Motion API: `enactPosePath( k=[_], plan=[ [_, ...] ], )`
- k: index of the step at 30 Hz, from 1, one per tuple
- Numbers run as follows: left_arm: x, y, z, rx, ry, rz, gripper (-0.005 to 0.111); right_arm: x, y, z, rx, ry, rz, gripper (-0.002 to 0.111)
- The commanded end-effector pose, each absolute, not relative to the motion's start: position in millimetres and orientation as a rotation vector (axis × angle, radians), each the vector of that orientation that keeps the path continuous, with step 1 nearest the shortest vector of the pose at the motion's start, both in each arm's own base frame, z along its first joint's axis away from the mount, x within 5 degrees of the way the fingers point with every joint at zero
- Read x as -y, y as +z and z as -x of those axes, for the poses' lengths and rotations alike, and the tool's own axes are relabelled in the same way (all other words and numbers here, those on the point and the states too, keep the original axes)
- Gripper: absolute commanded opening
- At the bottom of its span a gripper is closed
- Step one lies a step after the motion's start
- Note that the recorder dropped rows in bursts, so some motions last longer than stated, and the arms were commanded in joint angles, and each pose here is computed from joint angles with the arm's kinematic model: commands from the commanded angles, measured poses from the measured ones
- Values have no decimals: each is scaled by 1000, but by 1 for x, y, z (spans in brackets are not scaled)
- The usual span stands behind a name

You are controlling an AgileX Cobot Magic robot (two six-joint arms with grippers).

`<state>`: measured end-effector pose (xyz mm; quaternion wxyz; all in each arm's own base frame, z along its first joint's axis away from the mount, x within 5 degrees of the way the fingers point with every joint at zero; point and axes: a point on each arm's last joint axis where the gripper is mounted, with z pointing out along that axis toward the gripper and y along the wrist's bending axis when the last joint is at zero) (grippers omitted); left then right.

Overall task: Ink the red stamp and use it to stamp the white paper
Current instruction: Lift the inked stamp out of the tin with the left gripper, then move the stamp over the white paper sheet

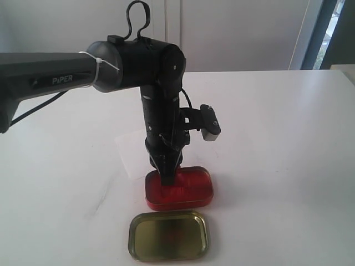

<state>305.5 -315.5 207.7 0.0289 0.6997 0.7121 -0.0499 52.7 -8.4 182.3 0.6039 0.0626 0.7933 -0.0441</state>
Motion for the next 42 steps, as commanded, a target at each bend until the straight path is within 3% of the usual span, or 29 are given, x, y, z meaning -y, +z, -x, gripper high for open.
enactPosePath(
  k=[1, 10, 33, 42],
  plan=[
    [313, 208, -305, -2197, -141, -2187, 0, 8, 182, -53, -1822, -102, -139, 0],
    [311, 210, -303, -2210, -135, -2200, 0, 8, 182, -53, -1822, -102, -139, 0],
    [294, 255, -300, -2247, -2, -2046, 0, 8, 182, -53, -1822, -101, -140, 0],
    [265, 258, -323, -2394, -28, -1891, 0, 8, 182, -53, -1822, -101, -140, 0]
  ],
)
